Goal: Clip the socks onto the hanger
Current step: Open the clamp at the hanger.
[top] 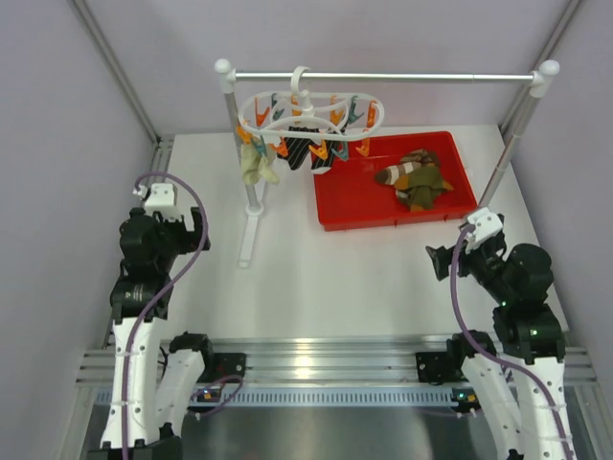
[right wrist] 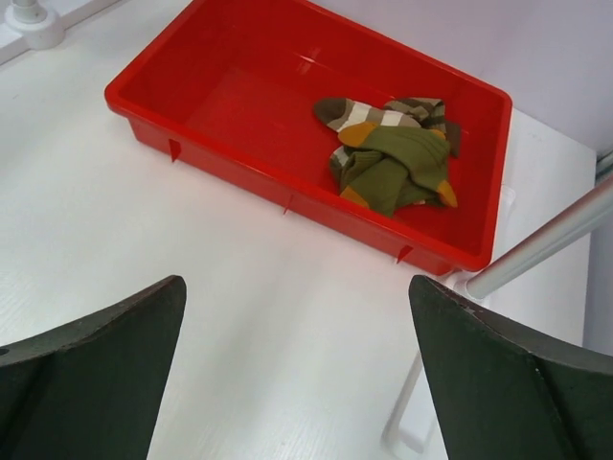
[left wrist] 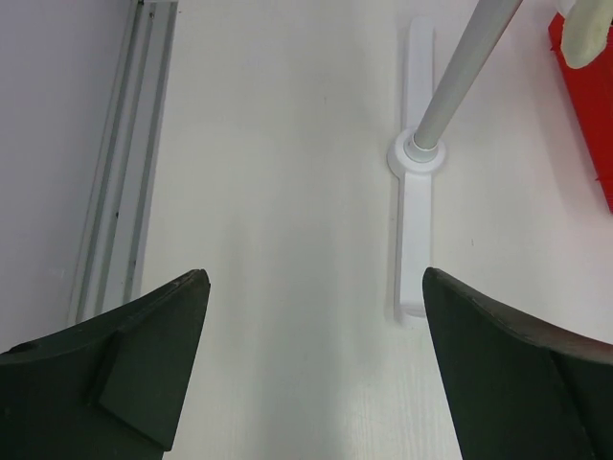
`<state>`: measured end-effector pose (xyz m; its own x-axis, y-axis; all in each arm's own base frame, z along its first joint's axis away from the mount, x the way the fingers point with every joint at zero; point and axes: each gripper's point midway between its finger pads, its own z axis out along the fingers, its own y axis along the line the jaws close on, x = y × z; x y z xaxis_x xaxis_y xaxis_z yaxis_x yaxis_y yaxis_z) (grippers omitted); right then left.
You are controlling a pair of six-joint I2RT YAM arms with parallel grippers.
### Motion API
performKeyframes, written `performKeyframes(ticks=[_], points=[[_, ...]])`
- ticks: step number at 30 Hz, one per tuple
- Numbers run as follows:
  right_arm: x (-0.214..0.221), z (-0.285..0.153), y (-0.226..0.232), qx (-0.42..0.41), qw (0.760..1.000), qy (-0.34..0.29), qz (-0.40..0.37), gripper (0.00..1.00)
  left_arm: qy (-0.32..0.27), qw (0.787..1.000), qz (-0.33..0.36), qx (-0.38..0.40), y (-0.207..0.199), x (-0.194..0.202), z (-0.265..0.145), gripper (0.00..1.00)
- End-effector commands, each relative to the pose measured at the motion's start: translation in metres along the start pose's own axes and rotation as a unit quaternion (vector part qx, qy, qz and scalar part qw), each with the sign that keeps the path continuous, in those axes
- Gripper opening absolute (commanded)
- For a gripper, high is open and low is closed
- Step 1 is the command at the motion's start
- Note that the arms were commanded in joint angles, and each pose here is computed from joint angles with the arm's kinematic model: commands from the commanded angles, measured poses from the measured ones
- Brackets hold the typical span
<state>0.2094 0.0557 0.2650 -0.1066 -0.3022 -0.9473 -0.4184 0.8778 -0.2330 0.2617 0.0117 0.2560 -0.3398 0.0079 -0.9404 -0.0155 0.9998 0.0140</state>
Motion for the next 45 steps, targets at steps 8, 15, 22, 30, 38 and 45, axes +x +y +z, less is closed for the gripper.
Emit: performKeyframes(ticks=[8,15,22,30,38,45], points=[[-0.032,0.018,0.035,-0.099,0.987,-0.125,0.032,1.0,-0.055,0.988,-0.05,0.134,-0.05,-0.03,-0.026,0.98],[-0.045,0.047,0.049,-0.172,0.971,-0.15,0.07,1.0,-0.155,0.939,-0.079,0.298,-0.104,-0.077,-0.063,0.97],[-0.064,0.073,0.074,-0.226,0.959,-0.162,0.06,1.0,-0.253,0.879,-0.061,0.4,-0.131,-0.116,-0.078,0.89],[-0.094,0.087,0.118,-0.265,0.943,-0.2,0.018,1.0,-0.268,0.855,-0.019,0.445,-0.171,-0.157,-0.051,0.8],[-0.146,0.104,0.15,-0.279,0.926,-0.252,0.021,0.91,-0.252,0.879,-0.044,0.403,-0.188,-0.181,-0.007,0.64],[-0.177,0.118,0.17,-0.292,0.916,-0.274,0.02,0.88,-0.242,0.899,-0.048,0.361,-0.184,-0.187,0.015,0.59]])
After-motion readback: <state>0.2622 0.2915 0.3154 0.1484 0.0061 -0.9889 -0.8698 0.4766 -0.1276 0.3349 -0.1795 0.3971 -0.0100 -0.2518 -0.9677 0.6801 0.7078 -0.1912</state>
